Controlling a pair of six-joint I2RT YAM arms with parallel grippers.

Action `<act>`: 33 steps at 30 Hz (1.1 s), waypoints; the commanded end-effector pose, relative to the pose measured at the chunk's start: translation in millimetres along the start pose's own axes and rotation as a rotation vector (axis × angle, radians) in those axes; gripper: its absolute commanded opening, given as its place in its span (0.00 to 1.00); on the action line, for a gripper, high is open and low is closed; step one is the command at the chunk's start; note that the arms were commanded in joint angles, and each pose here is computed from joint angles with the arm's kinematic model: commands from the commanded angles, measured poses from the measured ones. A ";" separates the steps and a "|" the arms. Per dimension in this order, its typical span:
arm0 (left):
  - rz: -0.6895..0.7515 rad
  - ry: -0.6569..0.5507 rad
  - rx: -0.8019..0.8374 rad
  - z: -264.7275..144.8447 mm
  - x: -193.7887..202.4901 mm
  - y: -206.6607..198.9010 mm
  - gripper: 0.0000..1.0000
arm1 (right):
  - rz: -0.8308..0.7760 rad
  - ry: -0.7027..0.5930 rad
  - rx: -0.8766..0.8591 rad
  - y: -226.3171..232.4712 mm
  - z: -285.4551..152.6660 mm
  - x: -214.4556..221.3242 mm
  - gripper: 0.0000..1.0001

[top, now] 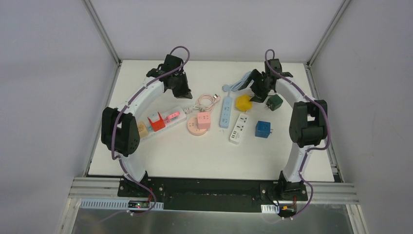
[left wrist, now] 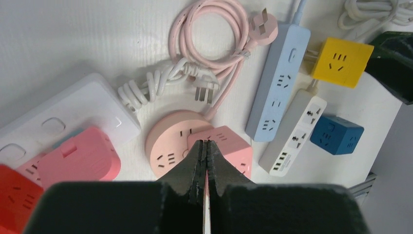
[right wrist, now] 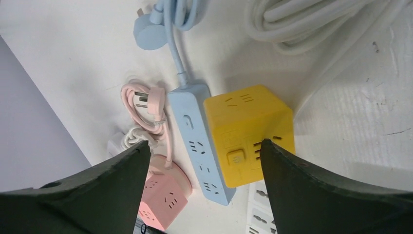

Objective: Pull the plug off the socket

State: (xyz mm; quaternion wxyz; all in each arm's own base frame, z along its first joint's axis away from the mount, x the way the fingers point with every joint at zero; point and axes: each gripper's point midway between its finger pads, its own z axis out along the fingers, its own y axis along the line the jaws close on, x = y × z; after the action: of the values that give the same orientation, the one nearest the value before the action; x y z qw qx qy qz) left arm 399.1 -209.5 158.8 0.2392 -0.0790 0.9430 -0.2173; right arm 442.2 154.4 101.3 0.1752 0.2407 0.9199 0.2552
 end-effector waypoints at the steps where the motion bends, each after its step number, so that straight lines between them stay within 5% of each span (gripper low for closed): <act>1: 0.081 -0.068 0.004 -38.4 0.8 4.5 0.00 | -0.047 -0.088 -0.119 52.2 -41.8 -3.6 0.84; 8: 0.122 -0.076 -0.049 -70.3 39.3 35.3 0.02 | -0.105 -0.087 -0.050 78.3 -57.3 57.5 0.85; 17: 0.081 -0.121 -0.042 -86.9 86.2 64.5 0.25 | -0.391 -0.095 0.062 103.2 -61.3 171.5 0.94; 24: 0.042 -0.111 -0.049 -93.3 106.6 75.8 0.50 | -0.416 -0.102 0.239 91.8 -44.6 192.2 0.97; 33: -0.016 -0.085 0.032 -74.4 122.1 70.9 0.69 | -0.518 -0.005 0.199 113.8 -9.0 208.1 0.97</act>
State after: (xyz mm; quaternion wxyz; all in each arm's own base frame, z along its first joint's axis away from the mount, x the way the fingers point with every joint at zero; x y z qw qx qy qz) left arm 244.0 -138.3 129.8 0.2657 -0.0868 0.9401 -0.1954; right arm 302.6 339.6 128.7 0.2102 0.0463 0.9698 0.1147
